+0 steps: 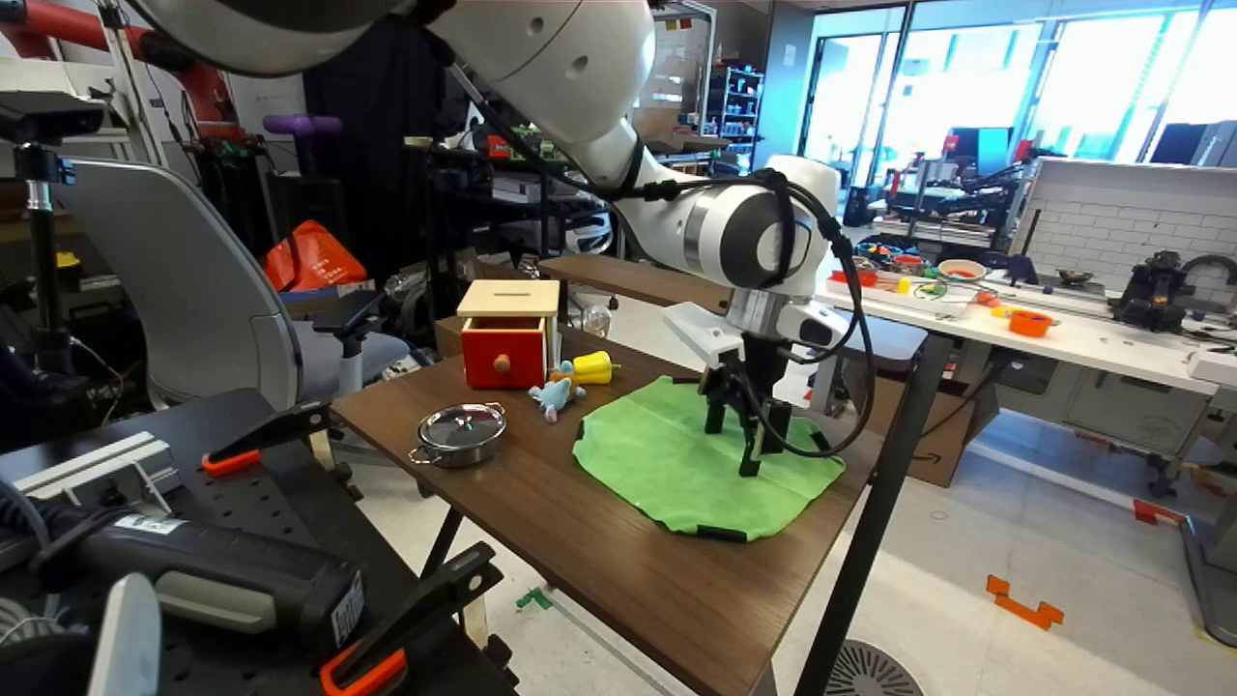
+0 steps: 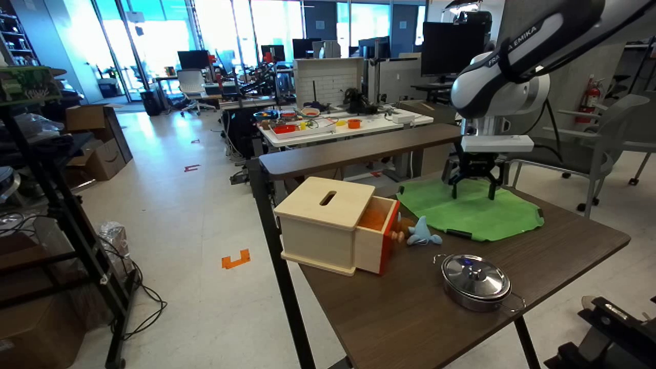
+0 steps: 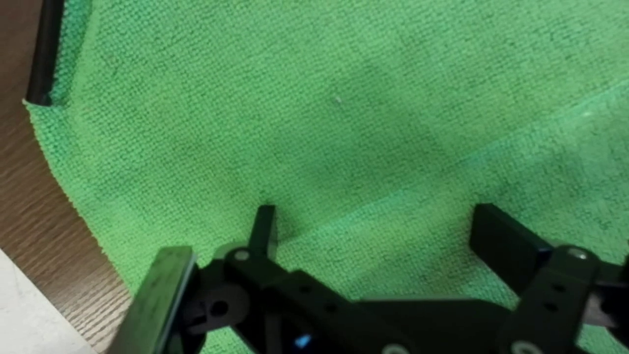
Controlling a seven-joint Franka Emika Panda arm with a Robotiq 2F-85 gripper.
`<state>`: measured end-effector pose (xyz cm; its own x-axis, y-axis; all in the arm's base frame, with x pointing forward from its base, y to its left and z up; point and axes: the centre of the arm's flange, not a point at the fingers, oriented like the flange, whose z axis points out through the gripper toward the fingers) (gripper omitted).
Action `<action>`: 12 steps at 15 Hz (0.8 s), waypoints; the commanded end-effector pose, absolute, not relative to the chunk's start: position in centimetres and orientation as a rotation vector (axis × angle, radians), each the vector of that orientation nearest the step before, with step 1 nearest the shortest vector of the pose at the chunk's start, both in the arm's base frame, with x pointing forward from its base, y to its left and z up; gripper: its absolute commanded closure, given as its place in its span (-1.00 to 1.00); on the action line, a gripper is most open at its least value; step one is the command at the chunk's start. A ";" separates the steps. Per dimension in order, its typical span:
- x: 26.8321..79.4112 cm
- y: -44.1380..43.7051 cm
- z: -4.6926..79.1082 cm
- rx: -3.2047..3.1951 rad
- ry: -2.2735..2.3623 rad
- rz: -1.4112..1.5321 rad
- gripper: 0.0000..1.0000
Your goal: Slide the green cloth up on the desk
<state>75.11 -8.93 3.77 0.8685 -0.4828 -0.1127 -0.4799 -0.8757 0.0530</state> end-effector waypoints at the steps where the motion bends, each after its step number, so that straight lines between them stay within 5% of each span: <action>1: 79.1 -9.1 1.9 2.953 -0.795 -0.189 -1.00; 12: 80.8 -8.7 2.5 2.913 -0.798 -0.075 -1.00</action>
